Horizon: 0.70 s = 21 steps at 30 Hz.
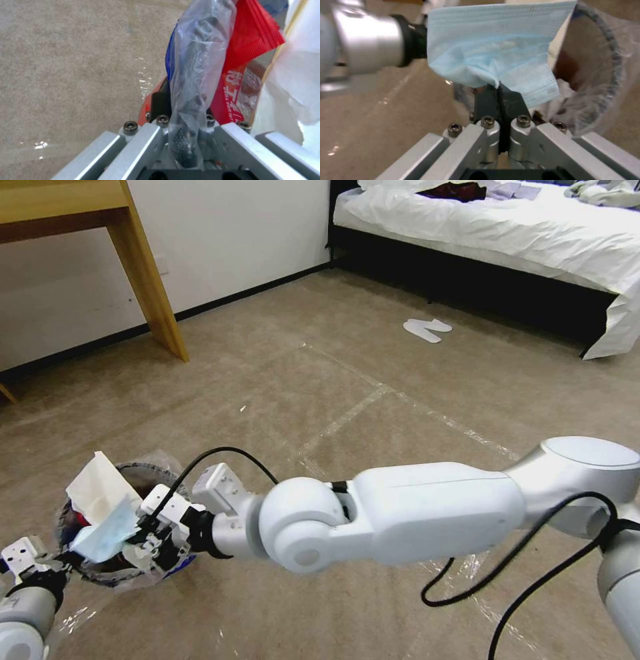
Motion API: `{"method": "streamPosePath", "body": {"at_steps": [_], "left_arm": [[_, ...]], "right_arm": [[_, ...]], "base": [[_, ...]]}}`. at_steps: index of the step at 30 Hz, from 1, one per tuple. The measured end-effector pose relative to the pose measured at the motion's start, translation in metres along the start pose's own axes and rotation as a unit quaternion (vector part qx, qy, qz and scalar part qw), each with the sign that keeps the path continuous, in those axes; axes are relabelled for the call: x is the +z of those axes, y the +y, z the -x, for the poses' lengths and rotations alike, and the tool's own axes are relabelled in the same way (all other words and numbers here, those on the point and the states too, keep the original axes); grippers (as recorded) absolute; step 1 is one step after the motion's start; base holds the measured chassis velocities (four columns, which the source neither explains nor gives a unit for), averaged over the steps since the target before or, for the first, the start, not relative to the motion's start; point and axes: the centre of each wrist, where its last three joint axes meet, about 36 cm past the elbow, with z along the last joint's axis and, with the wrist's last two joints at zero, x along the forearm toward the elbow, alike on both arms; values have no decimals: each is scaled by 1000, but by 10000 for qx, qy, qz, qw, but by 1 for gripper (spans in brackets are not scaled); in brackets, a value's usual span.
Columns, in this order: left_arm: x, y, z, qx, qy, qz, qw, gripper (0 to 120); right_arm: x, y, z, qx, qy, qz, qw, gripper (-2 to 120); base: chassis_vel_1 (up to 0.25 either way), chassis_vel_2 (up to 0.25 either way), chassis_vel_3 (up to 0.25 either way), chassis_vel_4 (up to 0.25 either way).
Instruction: Pick up the trash bin and place the garbage on the floor into it.
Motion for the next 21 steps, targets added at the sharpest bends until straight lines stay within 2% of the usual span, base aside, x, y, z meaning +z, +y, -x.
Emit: {"method": "streamPosePath", "body": {"at_steps": [3, 13, 15, 21], "left_arm": [[0, 0, 0, -2, 8, 5, 10000, 0], [0, 0, 0, 3, 1, 2, 10000, 0], [1, 0, 1, 10, 2, -10, 10000, 0], [1, 0, 1, 35, 1, -24, 10000, 0]], "right_arm": [[0, -8, 15, 190, 200, -87, 9996, 0], [-2, -7, 46, 239, 328, -165, 9990, 0], [0, -12, 67, 374, 454, -269, 9979, 0], [-1, -21, 91, 560, 562, -375, 9961, 0]], "base": [[0, 0, 0, 0], [0, 0, 0, 0], [0, 0, 0, 0], [0, 0, 0, 0]]}}
